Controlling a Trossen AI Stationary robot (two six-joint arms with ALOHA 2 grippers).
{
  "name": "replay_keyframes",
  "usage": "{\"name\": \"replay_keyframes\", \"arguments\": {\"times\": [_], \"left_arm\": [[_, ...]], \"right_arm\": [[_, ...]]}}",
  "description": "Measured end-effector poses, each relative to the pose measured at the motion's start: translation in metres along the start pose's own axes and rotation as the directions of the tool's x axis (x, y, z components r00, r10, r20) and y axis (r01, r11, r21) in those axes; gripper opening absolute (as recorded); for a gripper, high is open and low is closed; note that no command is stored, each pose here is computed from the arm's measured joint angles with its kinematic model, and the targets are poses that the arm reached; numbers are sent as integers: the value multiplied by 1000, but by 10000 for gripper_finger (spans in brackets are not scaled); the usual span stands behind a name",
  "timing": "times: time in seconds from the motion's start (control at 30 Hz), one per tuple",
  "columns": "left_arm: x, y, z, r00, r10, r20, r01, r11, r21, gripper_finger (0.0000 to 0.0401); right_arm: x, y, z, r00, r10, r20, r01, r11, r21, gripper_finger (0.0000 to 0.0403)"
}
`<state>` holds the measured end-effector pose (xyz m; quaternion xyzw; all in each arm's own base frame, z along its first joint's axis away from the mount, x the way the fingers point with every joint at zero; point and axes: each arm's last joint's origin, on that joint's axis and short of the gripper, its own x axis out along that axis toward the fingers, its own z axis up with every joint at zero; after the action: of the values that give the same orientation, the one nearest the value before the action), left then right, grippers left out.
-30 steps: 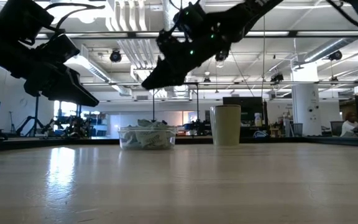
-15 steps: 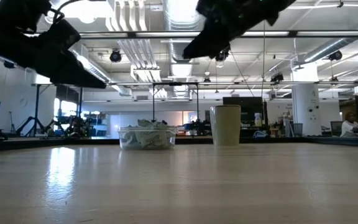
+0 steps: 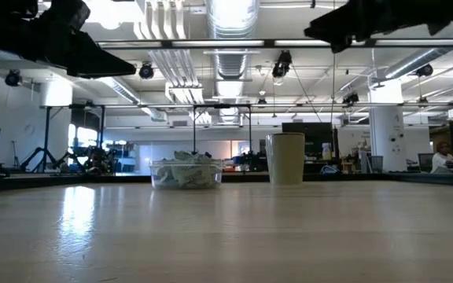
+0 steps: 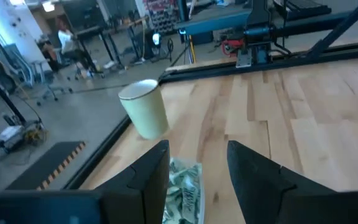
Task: Pick and place Stevia / Truvia into bins
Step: Return to Home Position
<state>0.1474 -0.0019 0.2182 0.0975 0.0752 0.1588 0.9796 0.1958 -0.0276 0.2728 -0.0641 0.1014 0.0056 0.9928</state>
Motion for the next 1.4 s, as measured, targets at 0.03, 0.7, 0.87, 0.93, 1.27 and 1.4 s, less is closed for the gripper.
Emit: {"name": "replay_keyframes", "arguments": {"times": [0.03, 0.7, 0.87, 0.93, 1.27, 1.4], "left_arm": [[-2, 1, -1, 1000, 1, 10, -1, 1000, 6, 146], [-25, 6, -31, 994, 13, 112, -22, 997, 78, 146], [-32, 8, -35, 987, 6, 161, -16, 998, 61, 146], [-35, 9, -36, 985, 0, 171, -11, 998, 64, 146], [-45, 12, -42, 984, -23, 175, 11, 998, 67, 146], [-46, 12, -40, 985, -27, 172, 15, 997, 72, 146]], "right_arm": [[-7, 2, -4, 999, -6, 40, 7, 1000, -8, 140], [-40, 19, -77, 965, -37, 260, 45, 999, -27, 141], [-40, 21, -88, 971, -35, 238, 41, 999, -22, 137], [-42, 21, -87, 966, -37, 255, 45, 999, -25, 137], [-60, 23, -84, 954, -42, 298, 50, 999, -19, 132], [-67, 24, -84, 949, -44, 313, 51, 999, -17, 135]]}}
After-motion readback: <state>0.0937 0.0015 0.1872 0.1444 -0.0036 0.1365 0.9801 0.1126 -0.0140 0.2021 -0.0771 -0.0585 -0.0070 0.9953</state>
